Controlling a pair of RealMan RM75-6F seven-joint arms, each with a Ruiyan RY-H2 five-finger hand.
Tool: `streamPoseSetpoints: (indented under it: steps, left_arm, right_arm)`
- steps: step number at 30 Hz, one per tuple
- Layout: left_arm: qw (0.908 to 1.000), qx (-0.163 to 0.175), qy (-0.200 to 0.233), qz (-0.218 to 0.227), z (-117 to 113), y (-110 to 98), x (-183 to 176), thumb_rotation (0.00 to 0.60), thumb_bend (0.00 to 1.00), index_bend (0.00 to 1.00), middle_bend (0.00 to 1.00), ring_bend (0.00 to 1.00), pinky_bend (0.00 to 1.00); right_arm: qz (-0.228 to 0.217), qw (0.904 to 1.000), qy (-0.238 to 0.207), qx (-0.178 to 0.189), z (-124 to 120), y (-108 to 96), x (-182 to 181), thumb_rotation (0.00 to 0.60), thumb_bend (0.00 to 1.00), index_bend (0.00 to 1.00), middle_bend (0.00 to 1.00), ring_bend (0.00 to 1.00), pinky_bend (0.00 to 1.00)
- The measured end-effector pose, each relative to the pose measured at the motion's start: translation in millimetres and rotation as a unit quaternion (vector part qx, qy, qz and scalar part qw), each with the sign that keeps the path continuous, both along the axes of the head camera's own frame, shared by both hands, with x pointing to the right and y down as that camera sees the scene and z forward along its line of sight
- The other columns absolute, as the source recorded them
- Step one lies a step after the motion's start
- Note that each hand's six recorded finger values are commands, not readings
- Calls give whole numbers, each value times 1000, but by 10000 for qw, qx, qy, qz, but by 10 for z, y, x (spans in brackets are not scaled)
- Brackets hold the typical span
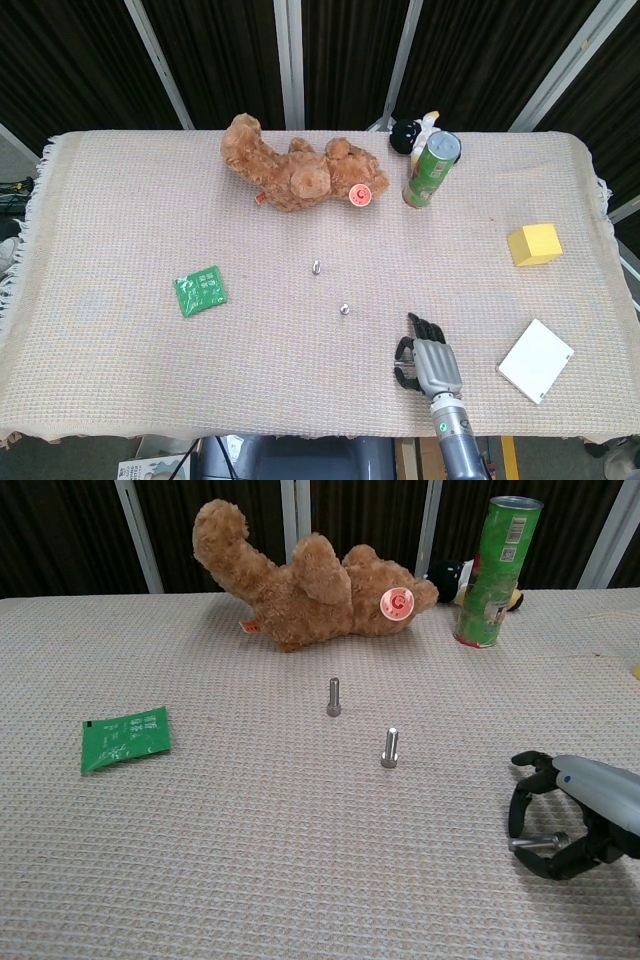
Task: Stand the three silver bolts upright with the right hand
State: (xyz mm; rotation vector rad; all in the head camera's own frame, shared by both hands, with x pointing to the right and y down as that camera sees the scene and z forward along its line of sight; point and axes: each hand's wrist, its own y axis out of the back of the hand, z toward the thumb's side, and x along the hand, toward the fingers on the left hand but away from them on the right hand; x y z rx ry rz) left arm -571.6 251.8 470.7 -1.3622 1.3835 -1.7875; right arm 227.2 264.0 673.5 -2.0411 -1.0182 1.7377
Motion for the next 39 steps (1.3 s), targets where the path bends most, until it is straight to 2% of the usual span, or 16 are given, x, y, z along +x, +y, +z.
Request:
streamPoseSetpoints:
  steps: [27, 39]
  left_arm:
    - [10000, -11, -29, 13, 0, 7, 16, 600, 74, 88, 11, 0, 93]
    - [10000, -25, -17, 7, 5, 6, 13, 600, 74, 88, 12, 0, 93]
  right_arm:
    - [64, 10000, -8, -75, 53, -4, 32, 600, 370, 601, 0, 3, 39]
    - [41, 9998, -174, 37, -38, -109, -53, 600, 370, 603, 0, 3, 39]
